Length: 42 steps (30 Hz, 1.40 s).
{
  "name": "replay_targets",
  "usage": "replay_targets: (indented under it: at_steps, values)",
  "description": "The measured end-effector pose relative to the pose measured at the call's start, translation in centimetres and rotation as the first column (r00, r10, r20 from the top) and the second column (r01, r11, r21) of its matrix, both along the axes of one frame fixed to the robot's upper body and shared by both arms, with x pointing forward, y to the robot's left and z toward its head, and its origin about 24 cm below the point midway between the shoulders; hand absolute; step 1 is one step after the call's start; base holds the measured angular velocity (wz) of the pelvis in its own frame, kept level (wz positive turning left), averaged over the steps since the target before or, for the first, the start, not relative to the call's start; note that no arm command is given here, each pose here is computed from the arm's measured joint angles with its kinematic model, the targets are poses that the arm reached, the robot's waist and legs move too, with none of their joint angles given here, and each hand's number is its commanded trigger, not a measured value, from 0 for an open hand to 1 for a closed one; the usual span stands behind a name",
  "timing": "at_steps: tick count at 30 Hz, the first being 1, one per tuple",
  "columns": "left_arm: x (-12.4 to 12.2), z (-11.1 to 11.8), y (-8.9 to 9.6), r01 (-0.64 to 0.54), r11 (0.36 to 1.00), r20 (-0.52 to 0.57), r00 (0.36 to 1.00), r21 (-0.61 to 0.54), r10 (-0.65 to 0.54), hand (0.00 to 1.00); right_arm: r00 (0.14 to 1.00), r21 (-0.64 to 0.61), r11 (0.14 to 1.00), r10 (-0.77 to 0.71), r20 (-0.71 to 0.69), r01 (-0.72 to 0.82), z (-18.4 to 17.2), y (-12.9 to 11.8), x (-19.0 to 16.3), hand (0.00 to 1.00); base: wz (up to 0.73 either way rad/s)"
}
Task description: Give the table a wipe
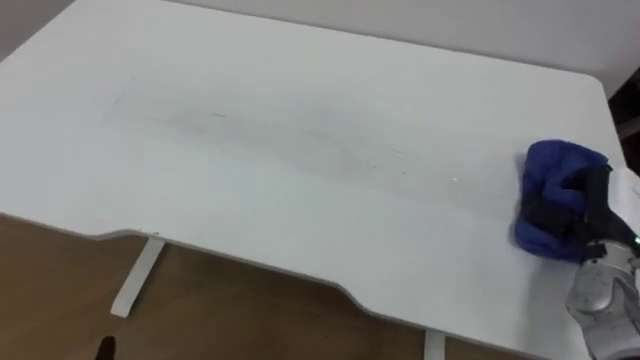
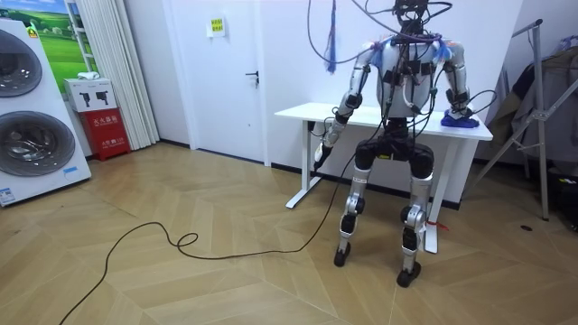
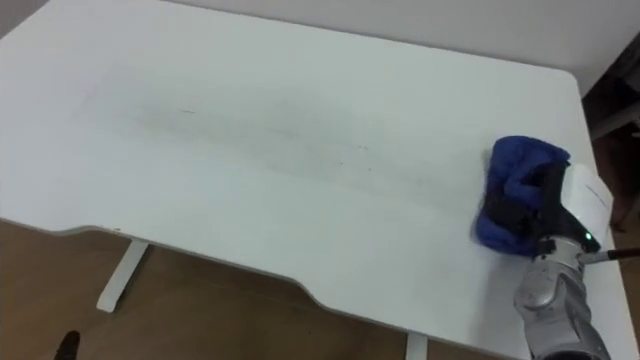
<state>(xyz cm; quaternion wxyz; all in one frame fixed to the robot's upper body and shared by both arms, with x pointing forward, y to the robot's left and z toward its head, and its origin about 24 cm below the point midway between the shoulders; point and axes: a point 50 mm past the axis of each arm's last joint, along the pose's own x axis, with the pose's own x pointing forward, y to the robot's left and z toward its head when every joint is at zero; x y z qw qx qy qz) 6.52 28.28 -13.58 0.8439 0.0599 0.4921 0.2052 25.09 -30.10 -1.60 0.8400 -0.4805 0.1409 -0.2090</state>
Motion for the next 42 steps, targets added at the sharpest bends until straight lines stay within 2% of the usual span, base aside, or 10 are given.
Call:
replay_targets:
  at_steps: [1,6,11,16,23,28,37,42]
  values:
    - [-0.1,-0.1,-0.1,-0.001,1.0,-0.002,1.0,-0.003,0.001,0.0,1.0,-0.007,1.0,0.016,-0.001,-0.016,0.1,0.3,0.2,0.0,-0.29]
    - [0.4,-0.3,-0.8,0.035,0.999,-0.01,0.999,-0.02,-0.035,0.0,0.979,-0.065,0.977,0.203,0.0,-0.203,1.8,4.5,3.6,0.0,-0.07]
    - [-0.1,-0.5,-1.2,0.049,0.998,-0.026,0.998,-0.031,-0.05,0.0,0.942,-0.131,0.935,0.335,0.014,-0.33,2.7,7.7,4.8,0.0,0.02]
    - [0.1,-0.6,-1.8,0.055,0.997,-0.025,0.998,-0.046,-0.056,0.0,0.908,-0.176,0.894,0.418,-0.01,-0.413,3.0,9.4,5.1,0.0,0.05]
    - [0.7,-0.7,-2.3,0.072,0.996,-0.008,0.997,-0.057,-0.073,0.0,0.889,-0.153,0.876,0.454,-0.057,-0.457,2.1,9.5,4.3,0.0,0.02]
    - [0.7,-0.7,-2.2,0.062,0.995,-0.002,0.998,-0.072,-0.062,0.0,0.901,-0.14,0.891,0.433,-0.032,-0.433,1.9,8.8,2.9,0.0,-0.06]
    - [0.4,-0.7,-2.3,0.048,0.995,0.01,0.999,-0.082,-0.047,0.0,0.933,-0.112,0.949,0.312,0.18,-0.296,5.1,5.9,1.7,0.0,-0.11]
    - [-0.8,-0.5,-1.2,-0.023,0.997,0.008,1.0,-0.071,0.023,0.0,0.935,-0.117,0.985,0.161,0.317,-0.13,7.2,2.5,-0.6,0.0,-0.13]
